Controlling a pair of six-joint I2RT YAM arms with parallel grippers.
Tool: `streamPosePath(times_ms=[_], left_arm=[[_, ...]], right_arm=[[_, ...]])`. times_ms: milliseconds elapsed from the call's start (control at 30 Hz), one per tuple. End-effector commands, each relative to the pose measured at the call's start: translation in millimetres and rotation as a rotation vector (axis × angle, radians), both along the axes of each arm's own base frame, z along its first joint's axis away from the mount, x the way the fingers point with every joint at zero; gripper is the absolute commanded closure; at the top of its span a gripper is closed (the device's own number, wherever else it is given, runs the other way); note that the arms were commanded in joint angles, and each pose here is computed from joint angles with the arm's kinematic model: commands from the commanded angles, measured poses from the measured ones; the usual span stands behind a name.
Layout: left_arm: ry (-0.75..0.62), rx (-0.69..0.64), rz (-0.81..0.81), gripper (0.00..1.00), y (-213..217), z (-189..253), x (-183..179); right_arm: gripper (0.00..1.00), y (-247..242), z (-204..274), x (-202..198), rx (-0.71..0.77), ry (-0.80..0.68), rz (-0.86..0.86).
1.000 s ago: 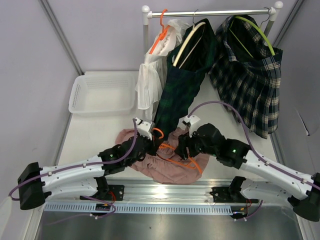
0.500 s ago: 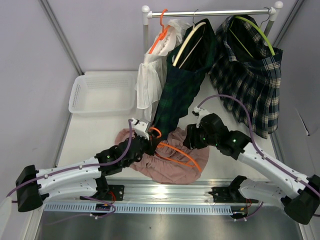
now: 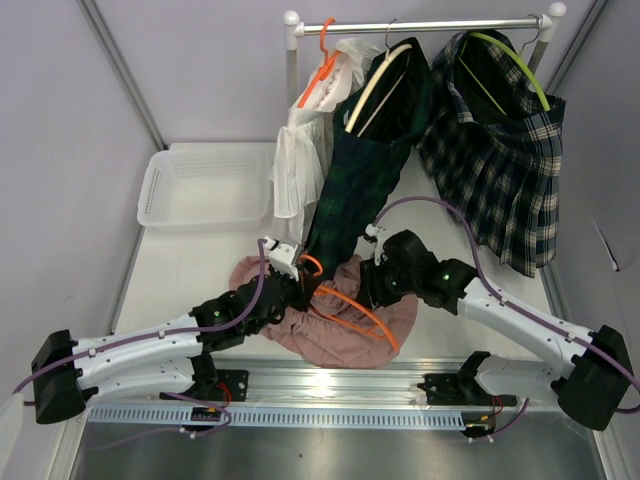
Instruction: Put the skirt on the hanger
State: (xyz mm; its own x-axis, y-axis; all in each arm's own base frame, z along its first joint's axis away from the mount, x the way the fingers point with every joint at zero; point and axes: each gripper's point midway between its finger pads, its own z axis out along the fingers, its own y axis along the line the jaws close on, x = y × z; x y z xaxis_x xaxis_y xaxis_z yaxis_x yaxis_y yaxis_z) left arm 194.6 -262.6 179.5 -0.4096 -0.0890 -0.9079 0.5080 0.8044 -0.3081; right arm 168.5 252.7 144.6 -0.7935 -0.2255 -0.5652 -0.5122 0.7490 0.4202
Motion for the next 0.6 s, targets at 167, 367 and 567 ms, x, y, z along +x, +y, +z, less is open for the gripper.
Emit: streamPosePath(times_ms=[167,367,567], left_arm=[[-0.046,-0.036,0.016,1.0,1,19,5],[-0.049,-0.039,0.016,1.0,2,22,5],[-0.048,-0.038,0.019,1.0,4,20,4]], right_arm=[[0.59,8,-15,4,-0.047,-0.01,0.018],[0.59,9,-21,11,-0.079,-0.02,-0.007],[0.52,12,-24,16,-0.092,-0.037,-0.033]])
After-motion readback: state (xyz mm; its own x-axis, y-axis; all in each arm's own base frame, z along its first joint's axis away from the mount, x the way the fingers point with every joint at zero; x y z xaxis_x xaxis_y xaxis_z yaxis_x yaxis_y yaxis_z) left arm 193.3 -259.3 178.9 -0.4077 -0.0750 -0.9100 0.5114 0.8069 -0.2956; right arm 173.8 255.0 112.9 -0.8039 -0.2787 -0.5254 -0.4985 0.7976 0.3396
